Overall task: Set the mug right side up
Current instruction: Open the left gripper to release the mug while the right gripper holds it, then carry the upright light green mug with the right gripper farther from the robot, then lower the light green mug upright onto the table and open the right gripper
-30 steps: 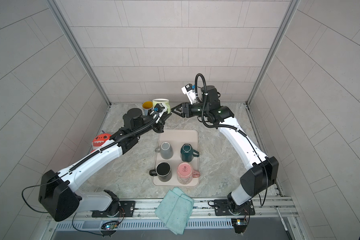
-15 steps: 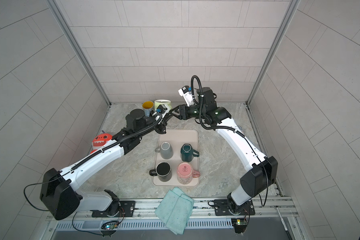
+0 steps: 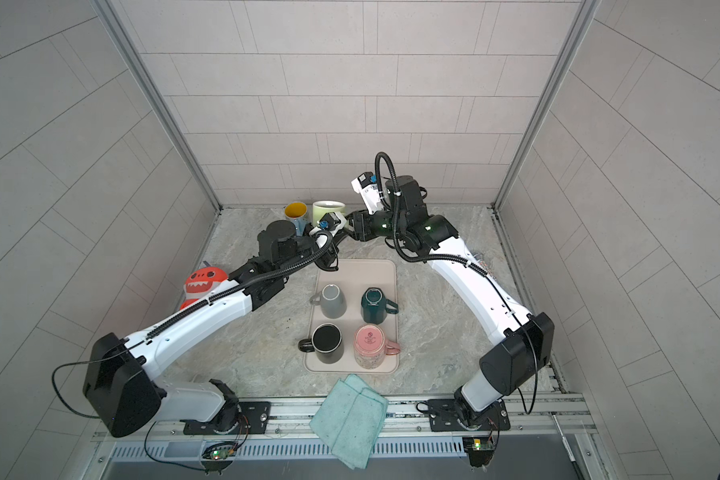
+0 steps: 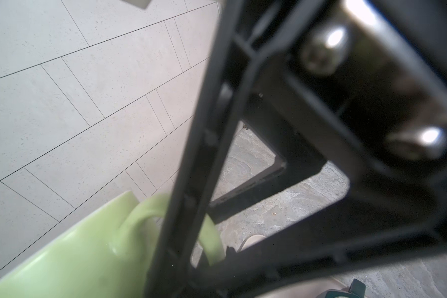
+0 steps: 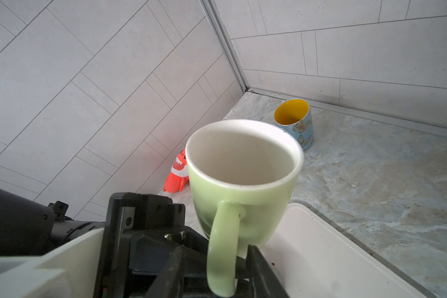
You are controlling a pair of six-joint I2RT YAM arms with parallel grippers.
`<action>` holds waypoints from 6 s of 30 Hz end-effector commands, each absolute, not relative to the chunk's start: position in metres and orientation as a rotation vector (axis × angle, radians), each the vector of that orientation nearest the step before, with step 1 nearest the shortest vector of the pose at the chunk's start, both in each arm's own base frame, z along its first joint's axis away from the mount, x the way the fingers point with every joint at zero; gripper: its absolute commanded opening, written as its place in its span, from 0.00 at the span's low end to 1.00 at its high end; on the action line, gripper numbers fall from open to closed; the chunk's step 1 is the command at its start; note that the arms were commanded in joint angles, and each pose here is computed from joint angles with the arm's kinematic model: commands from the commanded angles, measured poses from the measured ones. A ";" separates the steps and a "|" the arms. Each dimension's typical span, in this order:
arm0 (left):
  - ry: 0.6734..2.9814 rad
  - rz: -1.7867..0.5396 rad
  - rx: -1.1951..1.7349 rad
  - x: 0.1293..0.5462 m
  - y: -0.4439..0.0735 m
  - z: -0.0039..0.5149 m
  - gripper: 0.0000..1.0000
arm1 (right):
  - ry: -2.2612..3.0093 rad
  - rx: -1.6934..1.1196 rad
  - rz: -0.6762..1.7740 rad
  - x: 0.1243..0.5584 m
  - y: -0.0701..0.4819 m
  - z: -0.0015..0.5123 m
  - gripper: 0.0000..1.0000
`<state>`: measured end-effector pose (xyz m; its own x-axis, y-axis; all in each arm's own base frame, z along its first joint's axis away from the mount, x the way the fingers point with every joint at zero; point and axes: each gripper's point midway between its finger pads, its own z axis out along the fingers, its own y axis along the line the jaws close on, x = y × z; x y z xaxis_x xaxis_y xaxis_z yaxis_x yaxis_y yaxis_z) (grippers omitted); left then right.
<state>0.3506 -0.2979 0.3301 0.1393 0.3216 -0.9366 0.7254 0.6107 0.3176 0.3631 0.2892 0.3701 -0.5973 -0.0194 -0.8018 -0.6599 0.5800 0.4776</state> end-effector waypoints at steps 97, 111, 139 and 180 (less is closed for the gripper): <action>1.443 -0.152 0.767 0.337 -0.258 0.357 0.20 | 1.991 -0.219 0.373 0.433 0.180 0.332 0.00; 1.622 -0.171 0.613 0.342 -0.231 0.338 0.15 | 1.838 -0.030 0.099 0.486 0.120 0.281 0.00; 1.707 -0.246 0.517 0.351 -0.209 0.334 0.18 | 1.768 0.212 -0.109 0.553 0.057 0.179 0.00; 1.711 -0.266 0.503 0.343 -0.204 0.329 0.18 | 1.875 0.203 -0.080 0.546 0.073 0.113 0.00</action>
<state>0.3476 -0.2073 0.3216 -0.1546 0.2054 -0.9664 0.4686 0.8763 0.1113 0.5426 0.0626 0.1083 -0.2946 0.0745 -0.9527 0.2080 0.9780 0.0122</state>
